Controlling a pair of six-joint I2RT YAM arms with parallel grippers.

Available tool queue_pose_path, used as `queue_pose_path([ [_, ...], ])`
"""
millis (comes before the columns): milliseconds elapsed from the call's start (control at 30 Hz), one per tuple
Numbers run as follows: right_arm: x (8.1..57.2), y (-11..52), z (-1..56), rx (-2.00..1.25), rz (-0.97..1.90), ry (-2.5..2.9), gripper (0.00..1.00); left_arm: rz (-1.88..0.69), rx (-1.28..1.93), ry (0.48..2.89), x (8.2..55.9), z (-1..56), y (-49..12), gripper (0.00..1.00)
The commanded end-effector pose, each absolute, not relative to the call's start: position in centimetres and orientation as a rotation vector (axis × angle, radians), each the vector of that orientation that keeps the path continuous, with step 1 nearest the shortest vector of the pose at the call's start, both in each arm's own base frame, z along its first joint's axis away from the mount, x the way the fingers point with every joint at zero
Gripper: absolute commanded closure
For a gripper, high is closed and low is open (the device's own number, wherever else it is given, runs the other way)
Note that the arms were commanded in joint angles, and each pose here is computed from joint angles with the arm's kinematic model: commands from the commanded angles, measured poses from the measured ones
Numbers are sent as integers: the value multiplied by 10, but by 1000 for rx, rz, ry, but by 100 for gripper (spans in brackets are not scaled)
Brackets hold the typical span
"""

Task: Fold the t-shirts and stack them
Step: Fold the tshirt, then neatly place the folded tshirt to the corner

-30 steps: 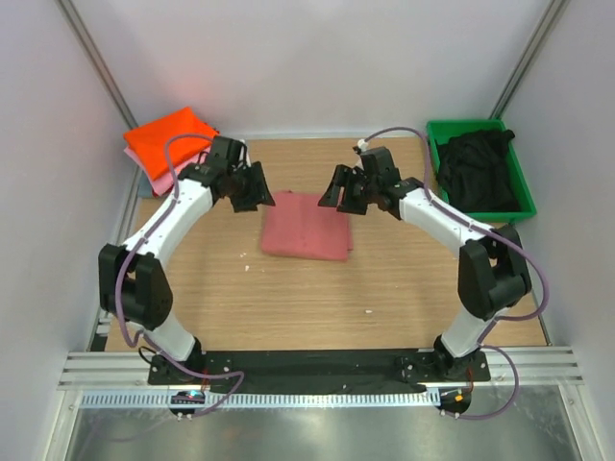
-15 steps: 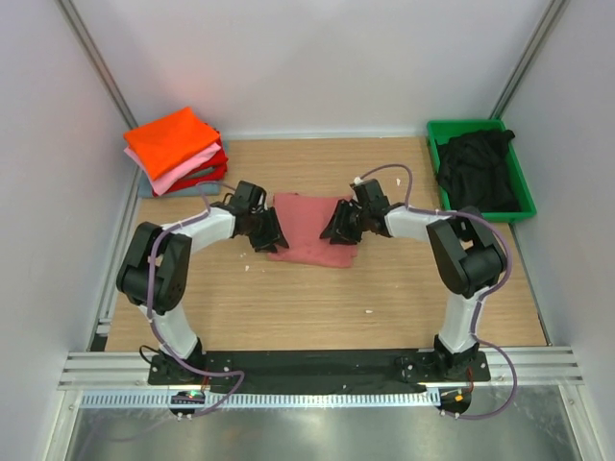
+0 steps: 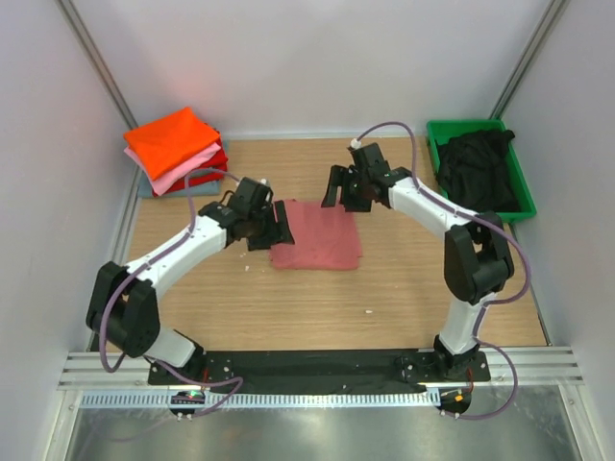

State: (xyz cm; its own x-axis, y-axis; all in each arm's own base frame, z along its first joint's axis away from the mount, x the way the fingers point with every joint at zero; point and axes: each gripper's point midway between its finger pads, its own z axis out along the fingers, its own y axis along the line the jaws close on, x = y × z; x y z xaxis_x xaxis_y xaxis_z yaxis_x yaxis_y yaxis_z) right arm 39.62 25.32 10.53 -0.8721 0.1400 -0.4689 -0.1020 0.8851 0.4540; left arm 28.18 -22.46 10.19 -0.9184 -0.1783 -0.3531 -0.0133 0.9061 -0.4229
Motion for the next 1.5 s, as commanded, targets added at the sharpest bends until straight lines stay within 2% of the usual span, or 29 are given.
queue_pose_path([
  [0, 379, 226, 142, -38, 517, 2518, 23, -416, -171, 2555, 304, 141, -192, 32],
  [67, 359, 226, 166, -33, 580, 2445, 21, -378, -204, 2549, 314, 137, -178, 30],
  [100, 334, 220, 141, -24, 581, 2500, 20, -398, -217, 2542, 320, 136, -176, 30],
  [233, 273, 234, 125, -24, 792, 2447, 17, -473, -259, 2549, 344, 120, -167, 30],
  [300, 243, 238, 110, -57, 871, 2425, 13, -534, -232, 2522, 357, 117, -174, 29],
  [367, 216, 234, 88, -32, 921, 2447, 0, -604, -220, 2502, 374, 107, -181, 29],
  [433, 200, 235, 73, -19, 977, 2439, 0, -663, -247, 2491, 385, 98, -181, 30],
  [500, 196, 238, 79, -29, 1030, 2381, 0, -756, -259, 2478, 397, 86, -190, 31],
  [633, 188, 240, 86, -38, 1109, 2299, 0, -786, -309, 2487, 414, 60, -189, 33],
  [900, 184, 242, 73, -29, 1158, 2258, 0, -874, -402, 2554, 420, 9, -196, 41],
  [1100, 186, 246, 59, -50, 1140, 2303, 0, -891, -381, 2622, 391, -11, -223, 52],
  [1133, 186, 248, 58, -59, 1143, 2307, 0, -886, -381, 2632, 388, -15, -226, 62],
  [1200, 186, 249, 56, -65, 1149, 2315, 0, -912, -379, 2637, 381, -20, -237, 74],
  [1233, 185, 249, 56, -68, 1149, 2317, 0, -929, -372, 2631, 381, -20, -242, 87],
  [1300, 185, 249, 57, -68, 1152, 2308, 0, -974, -375, 2641, 378, -23, -249, 98],
  [1467, 183, 245, 61, -70, 1158, 2274, 0, -1034, -339, 2563, 390, 17, -257, 100],
])
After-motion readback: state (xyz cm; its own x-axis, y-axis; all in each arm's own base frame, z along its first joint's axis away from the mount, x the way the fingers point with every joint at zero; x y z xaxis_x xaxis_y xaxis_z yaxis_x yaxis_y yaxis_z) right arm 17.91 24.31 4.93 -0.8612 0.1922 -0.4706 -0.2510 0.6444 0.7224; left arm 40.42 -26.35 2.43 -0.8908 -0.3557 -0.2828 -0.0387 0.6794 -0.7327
